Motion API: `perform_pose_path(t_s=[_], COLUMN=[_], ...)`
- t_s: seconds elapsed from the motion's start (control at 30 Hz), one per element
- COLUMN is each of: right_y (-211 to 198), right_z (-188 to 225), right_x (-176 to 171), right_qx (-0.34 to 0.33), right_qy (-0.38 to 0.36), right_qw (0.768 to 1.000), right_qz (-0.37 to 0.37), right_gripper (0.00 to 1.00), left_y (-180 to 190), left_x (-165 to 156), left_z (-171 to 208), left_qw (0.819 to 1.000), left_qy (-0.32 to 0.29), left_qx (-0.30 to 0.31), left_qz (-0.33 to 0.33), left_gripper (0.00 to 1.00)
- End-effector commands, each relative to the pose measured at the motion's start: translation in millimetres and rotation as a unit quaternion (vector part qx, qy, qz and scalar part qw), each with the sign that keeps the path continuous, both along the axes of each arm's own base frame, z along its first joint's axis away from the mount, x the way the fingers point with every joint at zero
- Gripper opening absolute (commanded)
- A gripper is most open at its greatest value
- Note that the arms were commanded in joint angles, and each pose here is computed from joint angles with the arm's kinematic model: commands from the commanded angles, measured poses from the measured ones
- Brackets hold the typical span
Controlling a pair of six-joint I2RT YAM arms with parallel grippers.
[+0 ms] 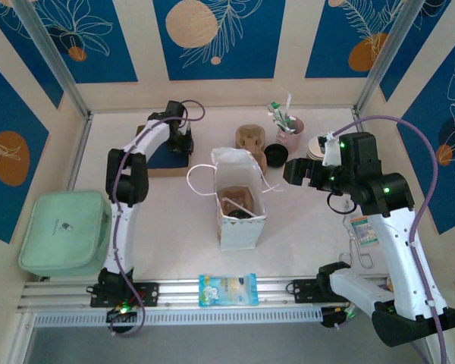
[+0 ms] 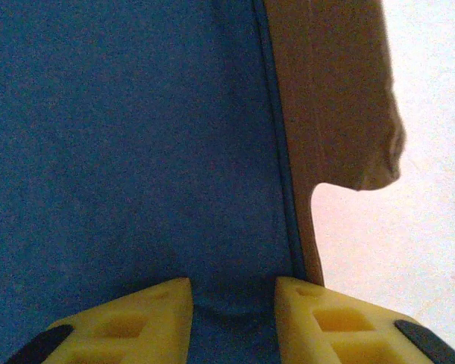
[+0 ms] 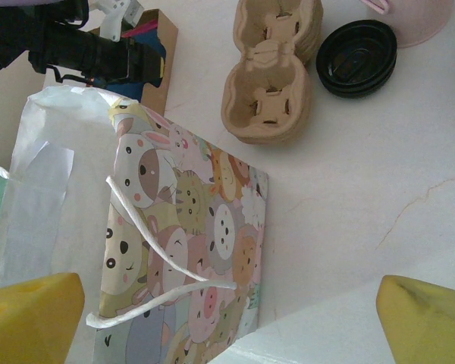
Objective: Pack the takeout coffee
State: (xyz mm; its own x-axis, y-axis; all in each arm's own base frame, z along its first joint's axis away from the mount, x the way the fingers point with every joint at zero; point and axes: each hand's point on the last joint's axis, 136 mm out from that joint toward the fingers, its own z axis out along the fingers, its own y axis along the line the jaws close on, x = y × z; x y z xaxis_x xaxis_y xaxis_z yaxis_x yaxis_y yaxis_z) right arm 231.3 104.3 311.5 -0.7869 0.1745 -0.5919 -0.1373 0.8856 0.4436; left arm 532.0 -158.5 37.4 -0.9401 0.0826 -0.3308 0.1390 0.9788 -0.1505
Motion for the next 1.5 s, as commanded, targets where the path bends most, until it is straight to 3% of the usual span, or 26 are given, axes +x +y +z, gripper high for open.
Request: perform_pose_path(t_s=[0.0, 0.57, 1.47], right_y=[0, 0, 1], right_z=[-7, -7, -4], right_x=[-6, -8, -9], right_qx=[0.004, 0.003, 0.010], right_qy=[0.016, 0.016, 0.016], right_qw=[1.000, 1.000, 1.000], right_qz=[0.002, 0.003, 0.006], right_gripper=[0.99, 1.00, 1.00], left_y=[-7, -3, 13], left_x=[-2, -1, -2], left_z=[-8, -2, 46], left_qw=[1.000, 1.000, 0.999], left_qy=[0.012, 0.005, -0.033], left_qx=[-0.005, 0.006, 0.018], left_qz=[0.001, -0.002, -0.003], left_gripper=[0.32, 0.00, 0.00])
